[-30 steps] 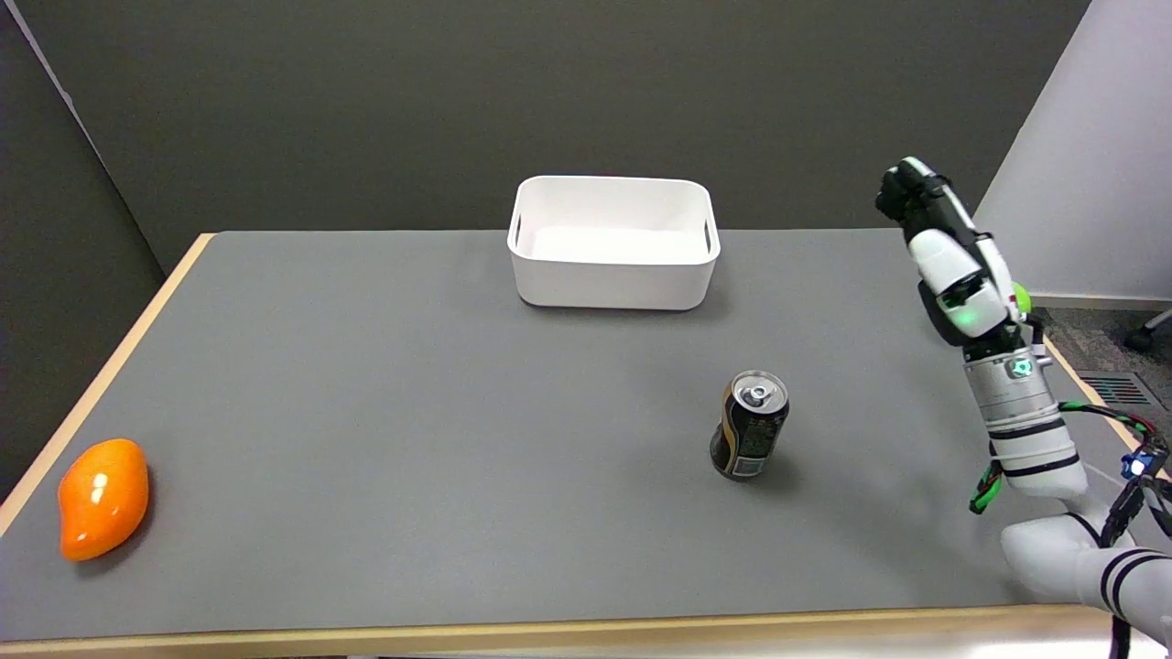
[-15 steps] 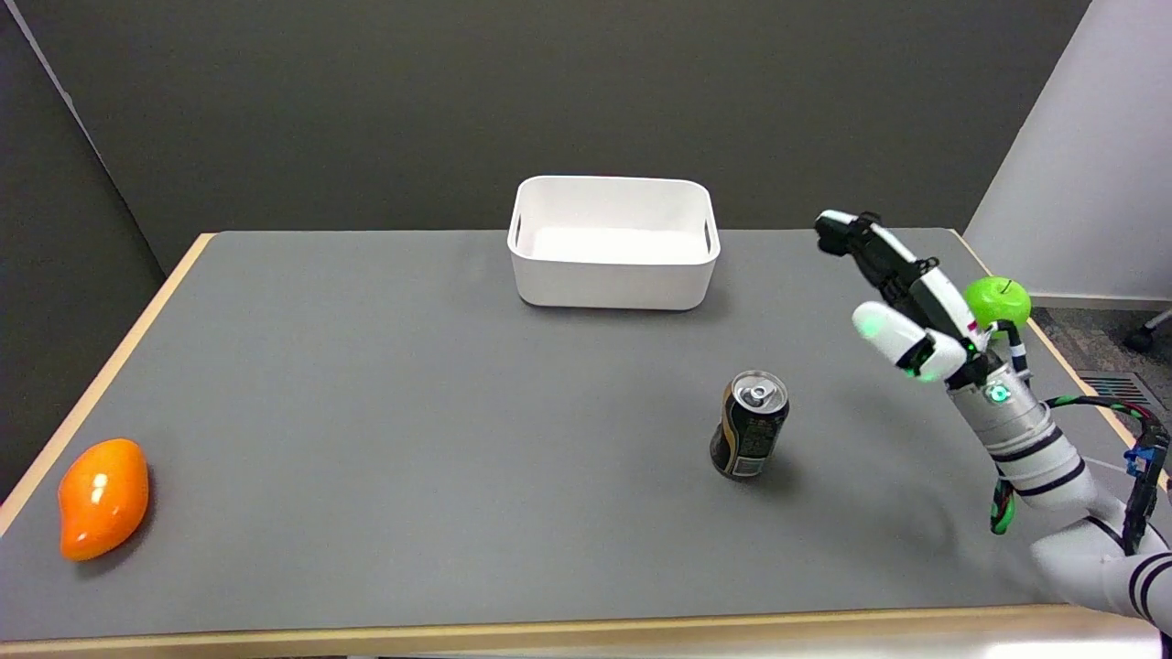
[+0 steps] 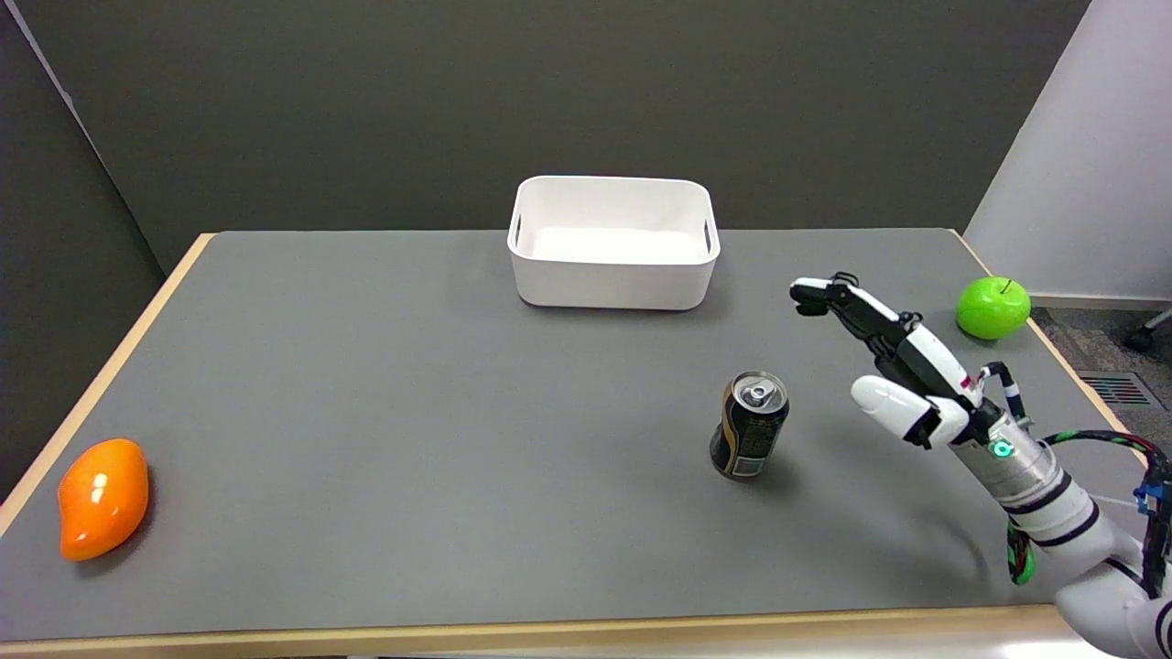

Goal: Pick up the black can.

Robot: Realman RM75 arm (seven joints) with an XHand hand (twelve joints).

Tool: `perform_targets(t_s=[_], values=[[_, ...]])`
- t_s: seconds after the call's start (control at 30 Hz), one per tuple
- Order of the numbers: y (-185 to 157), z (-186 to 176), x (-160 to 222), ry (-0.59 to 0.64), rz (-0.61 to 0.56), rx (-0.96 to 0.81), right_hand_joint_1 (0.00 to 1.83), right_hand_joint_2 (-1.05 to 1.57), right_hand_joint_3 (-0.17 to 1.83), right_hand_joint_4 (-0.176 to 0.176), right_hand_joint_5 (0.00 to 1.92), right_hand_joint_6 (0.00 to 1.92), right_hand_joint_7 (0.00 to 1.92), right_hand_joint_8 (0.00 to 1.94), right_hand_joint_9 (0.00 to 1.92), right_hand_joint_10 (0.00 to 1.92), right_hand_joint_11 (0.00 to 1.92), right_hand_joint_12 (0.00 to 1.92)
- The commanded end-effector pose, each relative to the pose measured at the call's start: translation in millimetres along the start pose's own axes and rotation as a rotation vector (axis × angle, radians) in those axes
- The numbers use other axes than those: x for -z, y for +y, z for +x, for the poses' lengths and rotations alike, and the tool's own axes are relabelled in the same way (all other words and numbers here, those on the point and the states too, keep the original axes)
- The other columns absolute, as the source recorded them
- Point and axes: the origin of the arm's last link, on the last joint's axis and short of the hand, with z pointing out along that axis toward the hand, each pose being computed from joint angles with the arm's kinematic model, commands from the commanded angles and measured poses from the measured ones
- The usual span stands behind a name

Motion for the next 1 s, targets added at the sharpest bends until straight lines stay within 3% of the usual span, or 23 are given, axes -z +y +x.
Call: perform_targets(t_s=[0.03,0.1,0.23,0.3,0.43,1.0], values=[[24.6,14.6,47.9,0.117,-0.226,-0.081,0.30,0.56,0.92,-0.096,0.14,0.43,0.19,0.38,0.06,0.65,0.00,0.97],[27.7,13.1,52.4,0.179,-0.234,-0.206,0.25,0.59,0.80,-0.119,0.06,0.30,0.06,0.23,0.00,0.47,0.00,0.80],[34.3,10.2,60.8,0.260,-0.258,-0.396,0.23,0.54,0.88,-0.153,0.00,0.10,0.00,0.00,0.00,0.00,0.00,0.34],[35.6,6.4,62.4,0.238,-0.272,-0.421,0.25,0.55,0.90,-0.164,0.00,0.06,0.00,0.00,0.00,0.00,0.00,0.29],[34.6,-11.0,56.1,0.162,-0.272,-0.478,0.28,0.61,0.74,-0.175,0.00,0.04,0.00,0.00,0.00,0.00,0.00,0.04],[24.1,-47.3,-2.8,-0.124,-0.294,-0.573,0.41,0.66,0.60,-0.176,0.00,0.00,0.00,0.00,0.00,0.00,0.00,0.00]])
